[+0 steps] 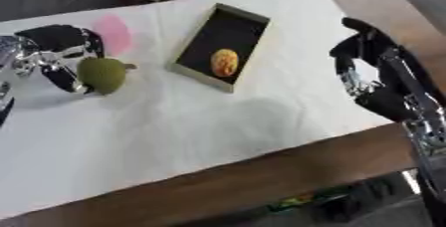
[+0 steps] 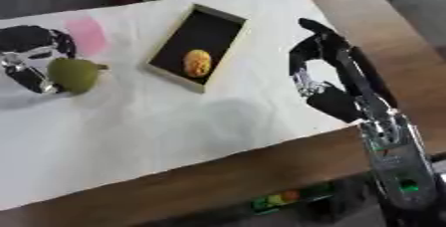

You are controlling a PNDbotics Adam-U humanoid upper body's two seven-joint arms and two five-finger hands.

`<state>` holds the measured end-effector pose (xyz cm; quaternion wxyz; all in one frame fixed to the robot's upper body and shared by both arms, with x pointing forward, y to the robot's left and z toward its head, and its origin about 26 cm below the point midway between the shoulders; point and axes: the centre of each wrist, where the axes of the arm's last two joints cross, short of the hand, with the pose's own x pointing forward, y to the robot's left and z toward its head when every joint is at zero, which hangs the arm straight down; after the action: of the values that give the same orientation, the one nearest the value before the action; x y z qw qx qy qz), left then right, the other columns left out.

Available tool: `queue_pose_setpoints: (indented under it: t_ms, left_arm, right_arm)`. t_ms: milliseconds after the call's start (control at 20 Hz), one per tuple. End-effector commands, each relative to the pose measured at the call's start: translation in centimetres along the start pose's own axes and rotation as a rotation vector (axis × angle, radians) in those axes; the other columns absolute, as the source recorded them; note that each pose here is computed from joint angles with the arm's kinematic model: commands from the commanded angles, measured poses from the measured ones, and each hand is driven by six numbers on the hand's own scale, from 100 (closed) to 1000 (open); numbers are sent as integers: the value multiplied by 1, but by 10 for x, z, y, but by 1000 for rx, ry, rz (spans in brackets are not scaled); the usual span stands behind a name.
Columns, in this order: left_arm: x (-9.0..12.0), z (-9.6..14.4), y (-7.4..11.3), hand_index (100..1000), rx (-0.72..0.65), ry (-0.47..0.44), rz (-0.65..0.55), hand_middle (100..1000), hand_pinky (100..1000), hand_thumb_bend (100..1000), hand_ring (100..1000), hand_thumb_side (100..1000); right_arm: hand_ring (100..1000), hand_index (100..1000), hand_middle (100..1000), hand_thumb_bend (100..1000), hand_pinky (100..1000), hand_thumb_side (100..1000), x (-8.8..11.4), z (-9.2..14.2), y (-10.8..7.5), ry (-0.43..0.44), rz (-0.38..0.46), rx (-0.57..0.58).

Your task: Pick up objects on the table and place them in the box.

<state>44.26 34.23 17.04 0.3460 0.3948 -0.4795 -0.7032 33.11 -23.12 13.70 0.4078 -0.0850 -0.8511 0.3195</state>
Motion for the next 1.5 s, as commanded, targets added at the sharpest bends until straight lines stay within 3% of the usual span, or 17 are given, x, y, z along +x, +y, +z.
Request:
queue_pose_setpoints:
  t_ms: [50, 200, 450, 750, 1150, 1500]
  left_arm:
    - [-7, 5, 18, 519, 109, 15, 2, 697, 768, 337, 701, 145]
    - [-4, 9, 31, 478, 151, -9, 24, 686, 763, 301, 695, 141]
    - [9, 11, 76, 473, 267, -74, 43, 675, 756, 282, 688, 130]
    - [35, -24, 97, 475, 335, -101, 84, 662, 740, 262, 675, 120]
    - [69, -67, 92, 520, 397, -110, 87, 667, 740, 290, 677, 113]
    - [77, -79, 69, 777, 262, -129, 28, 739, 776, 401, 731, 135]
  right_arm:
    - [703, 948, 609, 100, 721, 586, 4, -3, -6, -20, 18, -7]
    - [703, 948, 609, 100, 721, 586, 4, -3, -6, -18, 18, -7]
    - [703, 948, 609, 100, 721, 583, 4, -3, -5, -18, 17, -1]
    - [701, 947, 607, 100, 720, 584, 5, -5, -1, -29, 6, 15]
    - [699, 947, 605, 100, 718, 585, 8, -9, 4, -51, -12, 44]
    - [699, 947, 604, 100, 718, 584, 8, -9, 4, -51, -15, 44]
